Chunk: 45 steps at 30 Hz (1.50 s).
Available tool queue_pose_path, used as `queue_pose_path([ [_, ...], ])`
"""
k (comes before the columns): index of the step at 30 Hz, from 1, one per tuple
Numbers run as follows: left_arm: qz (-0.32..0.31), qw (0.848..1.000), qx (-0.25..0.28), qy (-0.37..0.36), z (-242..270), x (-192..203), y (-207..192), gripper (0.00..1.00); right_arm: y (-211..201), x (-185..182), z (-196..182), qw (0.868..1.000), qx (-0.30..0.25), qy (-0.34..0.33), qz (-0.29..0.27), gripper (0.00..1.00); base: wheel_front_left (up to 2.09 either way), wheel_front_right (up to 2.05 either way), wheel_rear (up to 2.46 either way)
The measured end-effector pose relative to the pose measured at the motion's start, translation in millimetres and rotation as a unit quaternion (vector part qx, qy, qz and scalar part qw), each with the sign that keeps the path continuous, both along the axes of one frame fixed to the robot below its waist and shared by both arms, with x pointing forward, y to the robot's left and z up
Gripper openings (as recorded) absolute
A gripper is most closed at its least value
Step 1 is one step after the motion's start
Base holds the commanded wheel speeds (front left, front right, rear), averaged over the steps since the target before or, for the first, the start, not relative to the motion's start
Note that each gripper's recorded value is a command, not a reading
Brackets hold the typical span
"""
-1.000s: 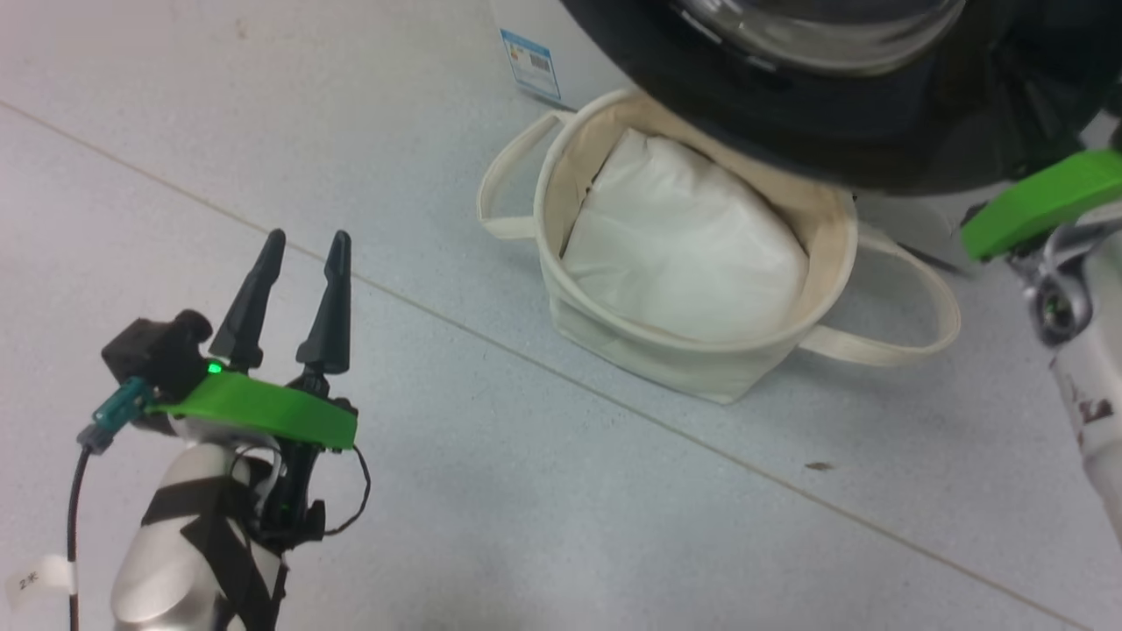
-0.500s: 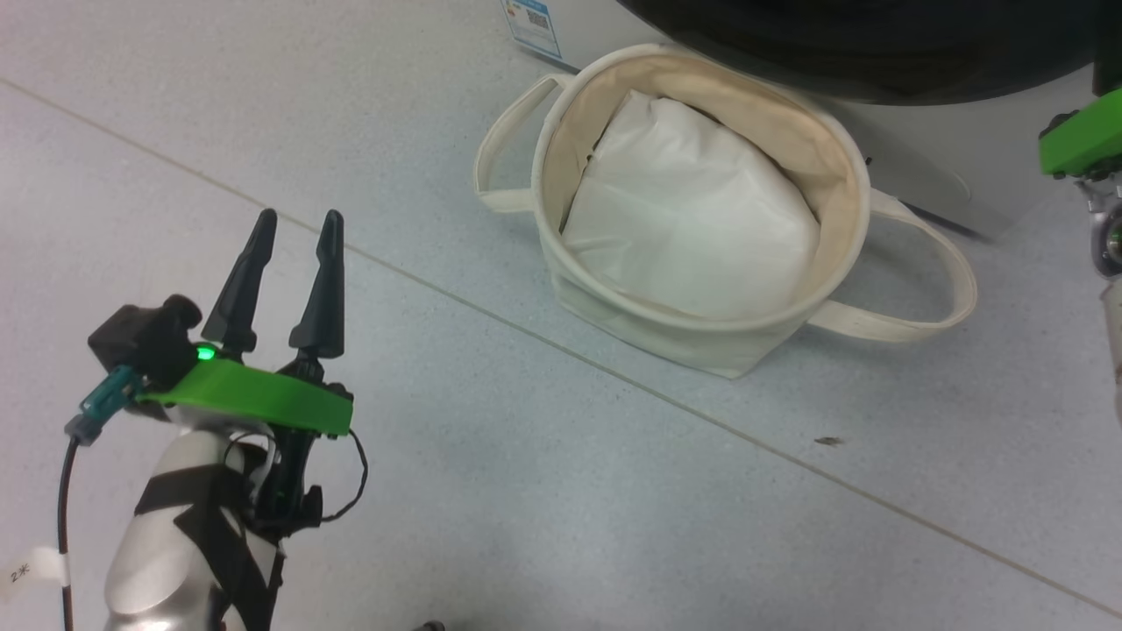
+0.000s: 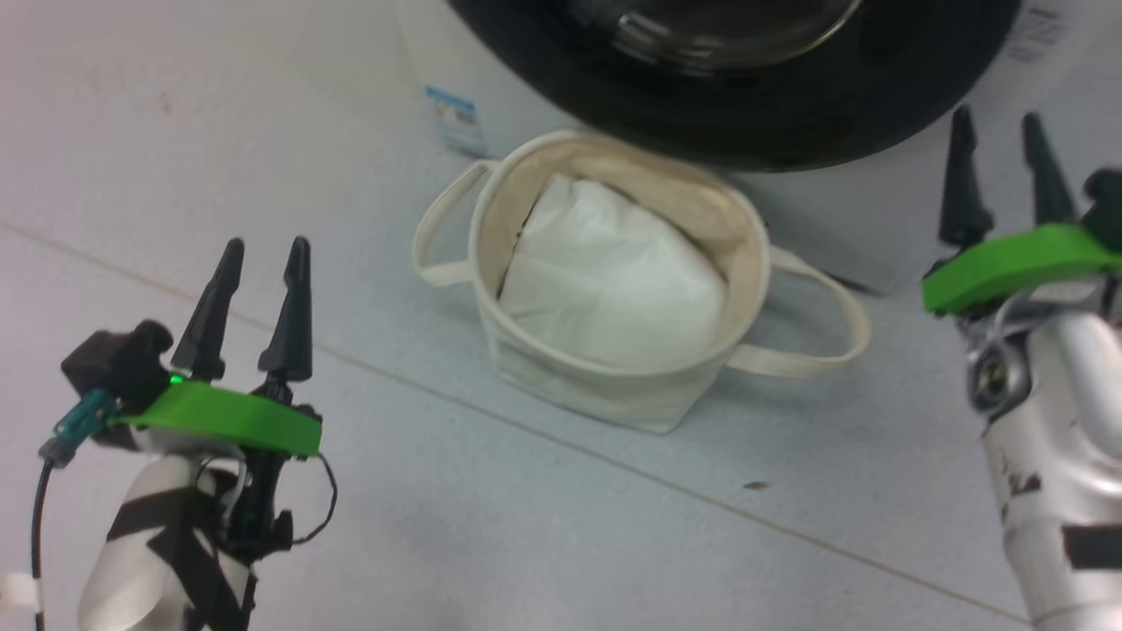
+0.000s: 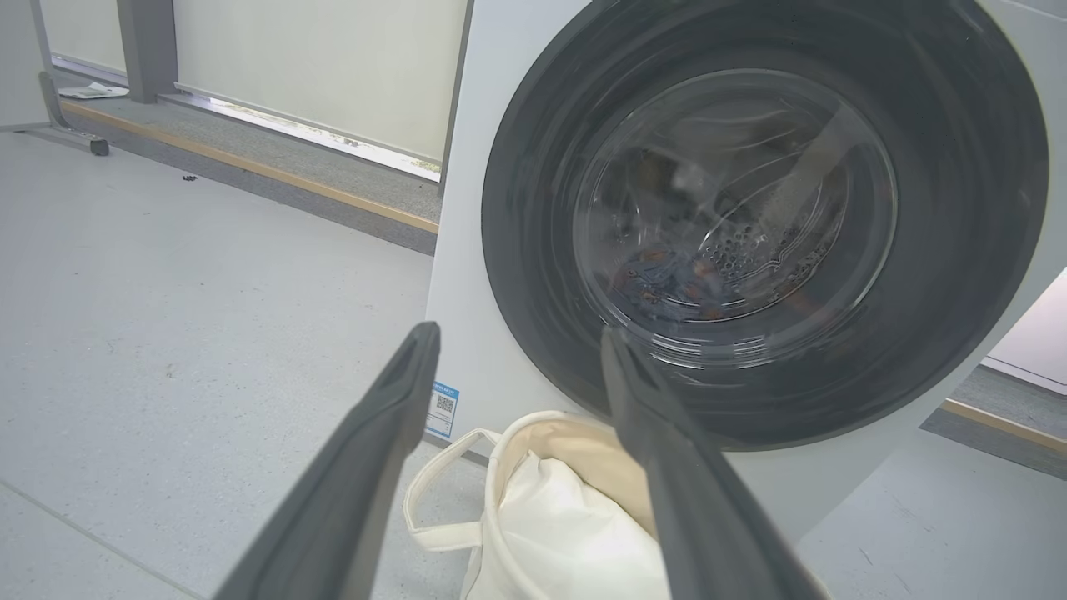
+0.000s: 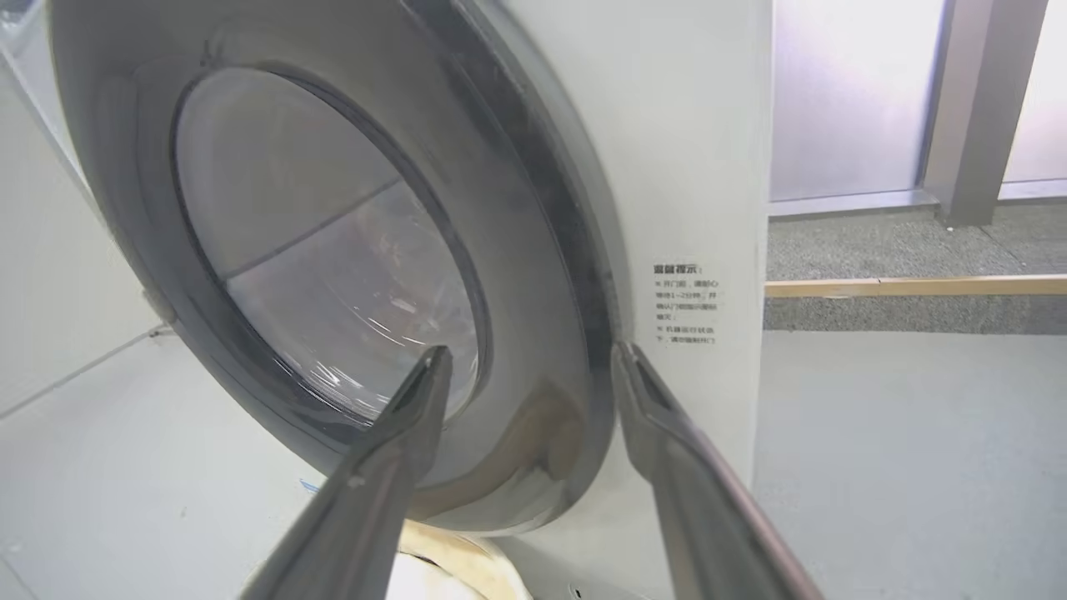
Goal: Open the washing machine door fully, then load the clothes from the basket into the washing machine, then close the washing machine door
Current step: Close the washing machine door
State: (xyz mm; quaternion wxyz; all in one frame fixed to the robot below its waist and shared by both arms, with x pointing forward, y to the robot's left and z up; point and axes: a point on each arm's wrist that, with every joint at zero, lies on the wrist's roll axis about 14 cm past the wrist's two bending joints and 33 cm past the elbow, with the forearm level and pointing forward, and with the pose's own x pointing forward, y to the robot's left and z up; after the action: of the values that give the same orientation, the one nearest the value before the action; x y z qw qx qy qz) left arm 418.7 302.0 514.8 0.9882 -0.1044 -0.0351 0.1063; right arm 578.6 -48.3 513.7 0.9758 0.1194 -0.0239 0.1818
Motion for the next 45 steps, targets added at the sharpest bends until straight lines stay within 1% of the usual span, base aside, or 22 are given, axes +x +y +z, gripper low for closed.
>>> queue_pose_path([
  [5, -0.009, 1.000, -0.018, 0.006, -8.2, -11.3, -9.5, 1.00, -17.1, -47.0, 18.1, 1.000, 0.006, -0.020, -0.004, 1.00, 0.00, 0.00, 0.00],
  [8, -0.023, 0.999, -0.032, 0.013, -16.2, -13.7, -22.1, 1.00, -32.1, -76.9, 18.4, 1.000, 0.002, -0.019, -0.010, 1.00, 0.00, 0.00, 0.00],
  [11, -0.051, 0.997, -0.054, 0.007, -14.9, -9.1, -42.7, 1.00, -57.3, -99.8, 24.3, 0.999, 0.013, -0.023, -0.036, 1.00, 0.00, 0.00, 0.00],
  [13, -0.067, 0.996, -0.065, -0.010, -4.2, -3.9, -53.6, 1.00, -73.0, -112.6, 28.9, 0.998, 0.017, -0.027, -0.053, 1.00, 0.00, 0.00, 0.00],
  [15, -0.083, 0.994, -0.067, -0.023, 5.6, -0.8, -61.7, 1.00, -85.9, -125.2, 30.9, 0.997, 0.020, -0.029, -0.068, 1.00, 0.00, 0.00, 0.00],
  [21, -0.121, 0.990, -0.070, -0.031, 12.7, 1.1, -84.6, 1.00, -112.5, -157.4, 31.1, 0.994, 0.022, -0.032, -0.099, 1.00, 0.00, 0.00, 0.00],
  [26, -0.130, 0.989, -0.065, -0.040, 20.0, 4.3, -89.3, 1.00, -121.7, -170.3, 36.2, 0.993, 0.031, -0.041, -0.111, 1.00, 0.00, 0.00, 0.00],
  [30, -0.132, 0.988, -0.063, -0.045, 23.4, 4.6, -90.1, 1.00, -123.6, -175.0, 30.5, 0.992, 0.033, -0.034, -0.113, 1.00, 0.00, 0.00, 0.00],
  [38, -0.127, 0.989, -0.060, -0.053, 28.5, 2.1, -86.5, 1.00, -122.7, -176.2, 29.8, 0.993, 0.031, -0.033, -0.112, 1.00, 0.00, 0.00, 0.00],
  [45, -0.123, 0.989, -0.056, -0.055, 30.2, 0.4, -83.5, 1.00, -130.1, -175.2, 26.1, 0.992, 0.025, -0.028, -0.123, 1.00, 0.00, 0.00, 0.00],
])
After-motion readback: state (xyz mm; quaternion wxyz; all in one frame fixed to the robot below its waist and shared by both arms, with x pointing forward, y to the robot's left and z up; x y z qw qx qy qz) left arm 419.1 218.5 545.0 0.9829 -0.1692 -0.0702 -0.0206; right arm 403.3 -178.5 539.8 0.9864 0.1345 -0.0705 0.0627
